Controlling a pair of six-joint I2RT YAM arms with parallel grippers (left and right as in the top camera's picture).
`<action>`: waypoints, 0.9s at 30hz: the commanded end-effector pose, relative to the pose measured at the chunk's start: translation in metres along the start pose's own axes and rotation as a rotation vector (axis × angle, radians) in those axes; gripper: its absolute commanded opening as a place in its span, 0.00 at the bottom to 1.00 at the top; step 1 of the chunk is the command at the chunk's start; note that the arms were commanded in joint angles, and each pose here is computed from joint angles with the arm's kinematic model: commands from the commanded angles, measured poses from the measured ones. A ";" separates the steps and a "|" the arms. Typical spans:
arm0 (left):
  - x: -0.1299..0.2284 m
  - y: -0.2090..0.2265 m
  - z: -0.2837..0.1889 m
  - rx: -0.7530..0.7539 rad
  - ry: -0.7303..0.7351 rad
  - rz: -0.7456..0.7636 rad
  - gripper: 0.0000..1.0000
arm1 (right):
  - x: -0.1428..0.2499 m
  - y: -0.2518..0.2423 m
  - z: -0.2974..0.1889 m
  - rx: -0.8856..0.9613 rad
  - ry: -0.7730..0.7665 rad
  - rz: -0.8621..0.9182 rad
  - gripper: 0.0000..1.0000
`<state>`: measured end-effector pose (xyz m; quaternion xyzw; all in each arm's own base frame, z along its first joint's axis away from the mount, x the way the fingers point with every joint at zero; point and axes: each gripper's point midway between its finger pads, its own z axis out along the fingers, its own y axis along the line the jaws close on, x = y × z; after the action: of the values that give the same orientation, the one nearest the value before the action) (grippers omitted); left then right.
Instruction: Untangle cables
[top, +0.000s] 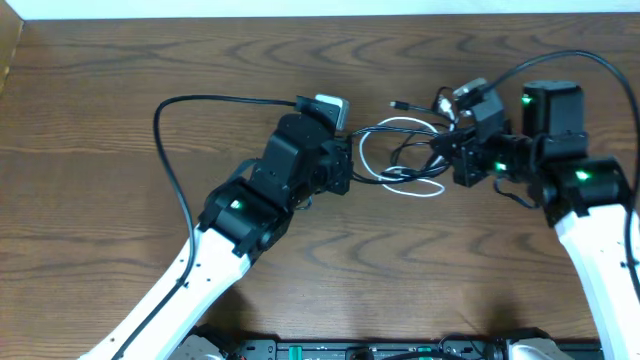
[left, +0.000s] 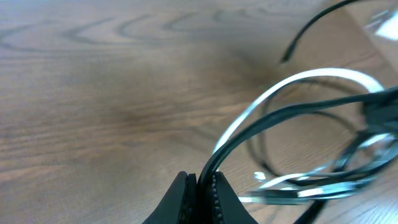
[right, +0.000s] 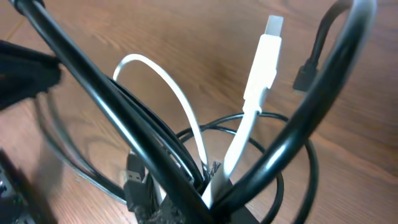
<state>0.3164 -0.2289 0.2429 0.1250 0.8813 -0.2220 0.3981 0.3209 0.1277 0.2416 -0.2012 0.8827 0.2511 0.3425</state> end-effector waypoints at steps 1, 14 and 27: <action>-0.010 0.029 0.002 -0.122 -0.028 -0.006 0.08 | -0.002 -0.030 -0.027 0.158 -0.044 0.043 0.01; -0.008 0.052 0.000 -0.210 -0.022 -0.020 0.08 | 0.002 -0.056 -0.044 0.309 -0.055 0.114 0.01; -0.001 0.122 -0.016 -0.433 0.014 -0.097 0.08 | 0.022 -0.096 -0.063 0.575 -0.010 0.248 0.01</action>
<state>0.3368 -0.1673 0.2149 0.0530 0.9159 -0.1382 0.3732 0.3197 0.0716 0.2402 -0.0774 0.9208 0.1652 0.3447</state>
